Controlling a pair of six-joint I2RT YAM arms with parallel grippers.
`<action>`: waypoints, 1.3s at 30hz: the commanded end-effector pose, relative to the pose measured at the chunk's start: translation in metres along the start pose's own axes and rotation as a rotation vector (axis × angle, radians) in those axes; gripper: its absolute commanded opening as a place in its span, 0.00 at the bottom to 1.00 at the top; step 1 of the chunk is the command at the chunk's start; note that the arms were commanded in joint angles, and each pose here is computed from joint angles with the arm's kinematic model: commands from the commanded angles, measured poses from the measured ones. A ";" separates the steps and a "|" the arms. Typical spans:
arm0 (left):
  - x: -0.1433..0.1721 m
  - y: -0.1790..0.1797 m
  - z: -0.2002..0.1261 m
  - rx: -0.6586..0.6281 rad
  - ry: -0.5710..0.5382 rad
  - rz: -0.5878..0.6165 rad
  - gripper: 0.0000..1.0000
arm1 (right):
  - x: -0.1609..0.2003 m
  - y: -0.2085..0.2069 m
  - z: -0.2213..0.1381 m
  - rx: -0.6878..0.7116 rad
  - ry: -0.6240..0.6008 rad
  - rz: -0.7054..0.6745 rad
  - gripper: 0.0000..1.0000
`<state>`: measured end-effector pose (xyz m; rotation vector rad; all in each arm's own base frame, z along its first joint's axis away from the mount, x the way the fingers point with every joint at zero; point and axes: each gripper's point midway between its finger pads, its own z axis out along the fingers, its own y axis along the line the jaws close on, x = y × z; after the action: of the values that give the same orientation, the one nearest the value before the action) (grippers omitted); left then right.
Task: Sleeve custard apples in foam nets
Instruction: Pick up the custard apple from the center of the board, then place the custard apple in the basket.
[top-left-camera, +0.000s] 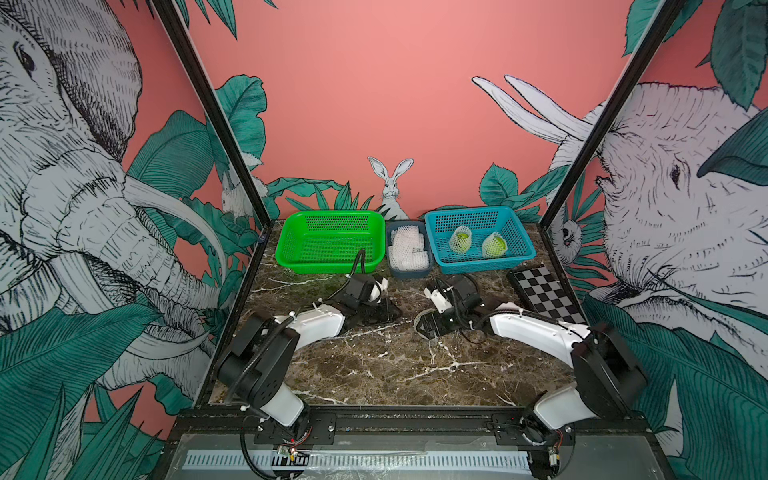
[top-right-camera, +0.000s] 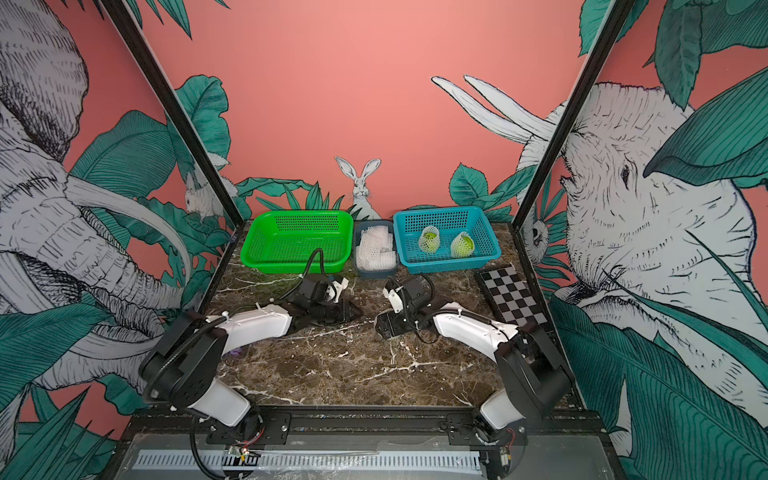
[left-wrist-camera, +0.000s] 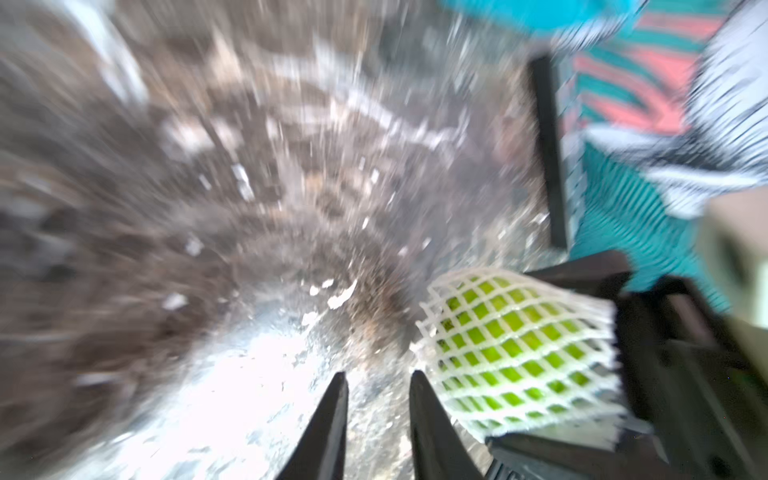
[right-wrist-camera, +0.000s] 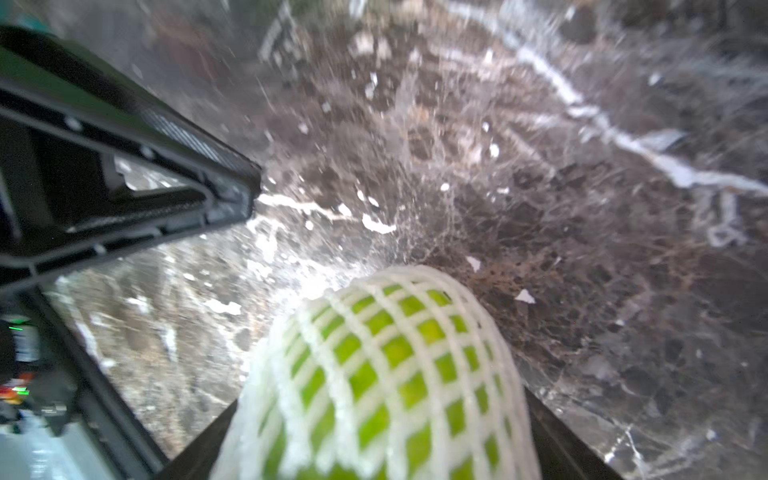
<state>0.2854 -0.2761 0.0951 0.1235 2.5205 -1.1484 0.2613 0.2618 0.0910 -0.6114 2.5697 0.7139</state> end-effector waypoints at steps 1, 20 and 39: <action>-0.012 -0.001 -0.025 -0.022 -0.075 -0.016 0.32 | -0.034 0.021 -0.027 -0.139 -0.136 0.037 0.84; -0.057 -0.066 -0.094 0.111 -0.284 0.070 0.58 | -0.201 0.081 -0.236 -0.818 -0.843 0.137 0.85; -0.062 -0.093 -0.105 0.213 -0.296 0.084 0.66 | -0.249 -0.078 -0.162 0.092 -0.787 0.169 0.85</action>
<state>0.2943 -0.2556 0.2350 0.1021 2.1698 -1.2562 0.4397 0.2082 0.3576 -0.0526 1.7594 0.9902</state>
